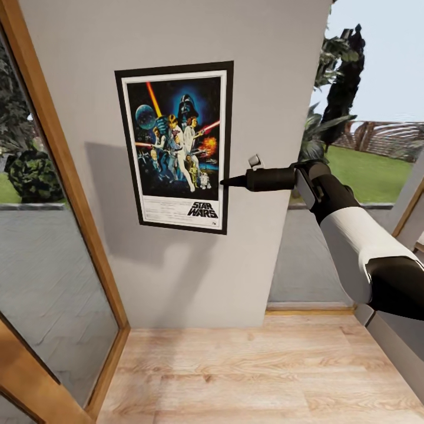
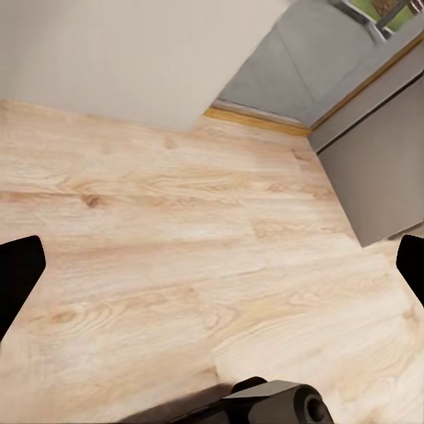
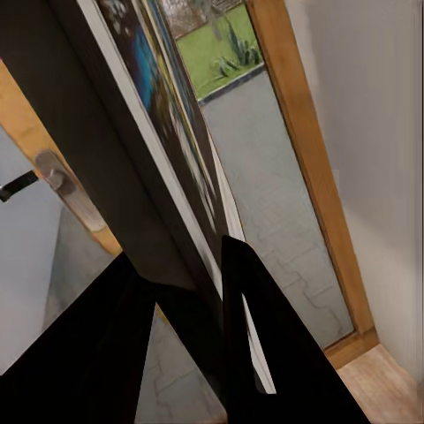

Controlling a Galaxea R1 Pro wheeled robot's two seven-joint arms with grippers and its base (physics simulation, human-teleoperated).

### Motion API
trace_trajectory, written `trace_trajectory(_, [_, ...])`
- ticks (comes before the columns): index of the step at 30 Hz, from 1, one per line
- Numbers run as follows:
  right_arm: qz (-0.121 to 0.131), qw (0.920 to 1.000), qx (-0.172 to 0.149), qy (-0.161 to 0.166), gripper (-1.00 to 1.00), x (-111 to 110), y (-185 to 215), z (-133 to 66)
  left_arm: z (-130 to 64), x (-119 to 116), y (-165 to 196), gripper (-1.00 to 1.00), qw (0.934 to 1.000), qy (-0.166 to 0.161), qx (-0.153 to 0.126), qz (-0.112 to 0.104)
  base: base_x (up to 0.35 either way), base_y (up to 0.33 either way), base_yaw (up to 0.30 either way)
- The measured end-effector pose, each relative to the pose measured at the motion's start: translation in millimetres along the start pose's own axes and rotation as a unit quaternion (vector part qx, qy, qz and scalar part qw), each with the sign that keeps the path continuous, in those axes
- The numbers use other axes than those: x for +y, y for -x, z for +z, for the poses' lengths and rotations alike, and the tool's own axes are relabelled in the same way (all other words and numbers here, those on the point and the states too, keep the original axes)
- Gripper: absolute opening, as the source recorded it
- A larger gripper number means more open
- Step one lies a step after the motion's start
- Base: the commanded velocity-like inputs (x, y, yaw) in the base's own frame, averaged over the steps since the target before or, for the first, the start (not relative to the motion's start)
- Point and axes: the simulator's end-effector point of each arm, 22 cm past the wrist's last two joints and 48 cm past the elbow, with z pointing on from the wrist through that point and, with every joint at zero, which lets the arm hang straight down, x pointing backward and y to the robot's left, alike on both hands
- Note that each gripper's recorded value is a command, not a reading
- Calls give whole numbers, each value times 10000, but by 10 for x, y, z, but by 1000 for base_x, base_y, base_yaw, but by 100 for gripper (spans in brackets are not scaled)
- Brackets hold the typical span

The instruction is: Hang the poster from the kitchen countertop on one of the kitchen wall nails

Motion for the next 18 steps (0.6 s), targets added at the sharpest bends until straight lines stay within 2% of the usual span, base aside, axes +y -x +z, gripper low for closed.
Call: trace_trajectory(18, [2, 10000, 1, -2, -100, 1, -1, -1, -2, -2, -4, 100, 10000, 0, 1, -5, 136, 0, 0])
